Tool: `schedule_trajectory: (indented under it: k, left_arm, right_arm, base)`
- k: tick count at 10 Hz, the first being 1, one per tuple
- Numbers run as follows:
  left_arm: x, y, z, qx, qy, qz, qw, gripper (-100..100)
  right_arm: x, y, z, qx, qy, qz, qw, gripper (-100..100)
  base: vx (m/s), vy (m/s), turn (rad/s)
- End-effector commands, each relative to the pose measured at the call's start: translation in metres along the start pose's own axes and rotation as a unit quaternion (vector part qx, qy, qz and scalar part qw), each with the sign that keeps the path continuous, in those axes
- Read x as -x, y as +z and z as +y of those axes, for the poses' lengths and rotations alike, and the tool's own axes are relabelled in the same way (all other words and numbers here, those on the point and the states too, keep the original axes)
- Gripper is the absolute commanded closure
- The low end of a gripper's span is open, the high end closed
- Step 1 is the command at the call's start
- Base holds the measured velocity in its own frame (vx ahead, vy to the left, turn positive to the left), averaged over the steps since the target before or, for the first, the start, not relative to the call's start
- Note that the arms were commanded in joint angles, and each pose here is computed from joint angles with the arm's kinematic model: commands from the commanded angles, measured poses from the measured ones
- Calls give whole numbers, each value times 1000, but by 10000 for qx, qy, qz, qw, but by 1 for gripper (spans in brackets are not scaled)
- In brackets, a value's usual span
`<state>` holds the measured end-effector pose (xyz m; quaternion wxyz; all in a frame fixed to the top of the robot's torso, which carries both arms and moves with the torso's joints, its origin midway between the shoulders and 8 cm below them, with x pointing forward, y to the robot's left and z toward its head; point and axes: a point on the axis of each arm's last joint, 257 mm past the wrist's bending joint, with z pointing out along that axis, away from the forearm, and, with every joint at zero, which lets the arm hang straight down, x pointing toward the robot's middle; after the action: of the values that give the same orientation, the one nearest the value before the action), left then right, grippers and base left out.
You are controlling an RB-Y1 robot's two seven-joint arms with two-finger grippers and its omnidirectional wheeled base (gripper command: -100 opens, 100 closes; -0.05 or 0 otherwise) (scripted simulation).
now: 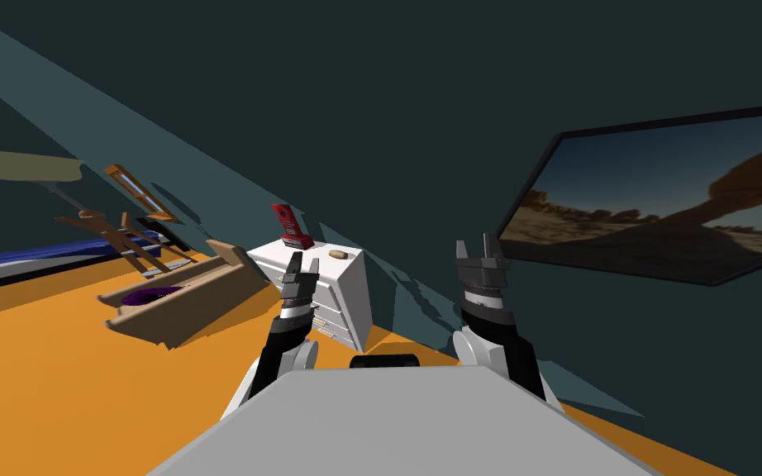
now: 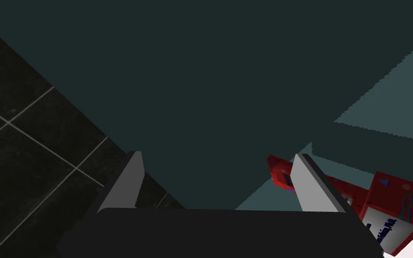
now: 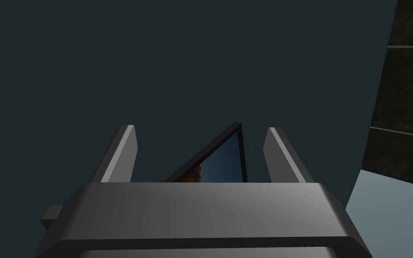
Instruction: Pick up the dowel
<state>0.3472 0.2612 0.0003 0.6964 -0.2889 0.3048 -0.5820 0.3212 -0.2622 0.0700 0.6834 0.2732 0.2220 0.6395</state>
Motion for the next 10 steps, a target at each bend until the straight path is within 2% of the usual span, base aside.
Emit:
schedule_trajectory:
  k: [1, 6, 7, 8, 9, 10]
  left_arm:
    - [-9, 7, 9, 84, 55, 218, 9997, -100]
    - [-34, 38, 49, 452, 218, 682, 9964, -100]
    - [-36, 45, 49, 448, 204, 696, 9964, -100]
    - [-41, 51, 60, 573, 254, 775, 9950, -100]
    - [-43, 56, 59, 557, 243, 785, 9951, -100]
    - [-48, 64, 70, 661, 293, 864, 9936, -100]
  right_arm:
    - [0, 0, 0, 0, 0, 0, 10000, 0]
    - [0, 0, 0, 0, -1, 1, 10000, 0]
    - [0, 0, 0, 0, -1, 1, 10000, 0]
    - [0, 0, 0, 0, 0, 0, 10000, 0]
    - [0, 0, 0, 0, 0, 0, 10000, 0]
    - [0, 0, 0, 0, 0, 0, 10000, 0]
  base:
    - [-21, 39, 11]
    - [-57, 99, 9]
    - [-54, 71, 0]
    - [-48, 60, 18]
    - [-39, 50, 4]
    - [-41, 74, 18]
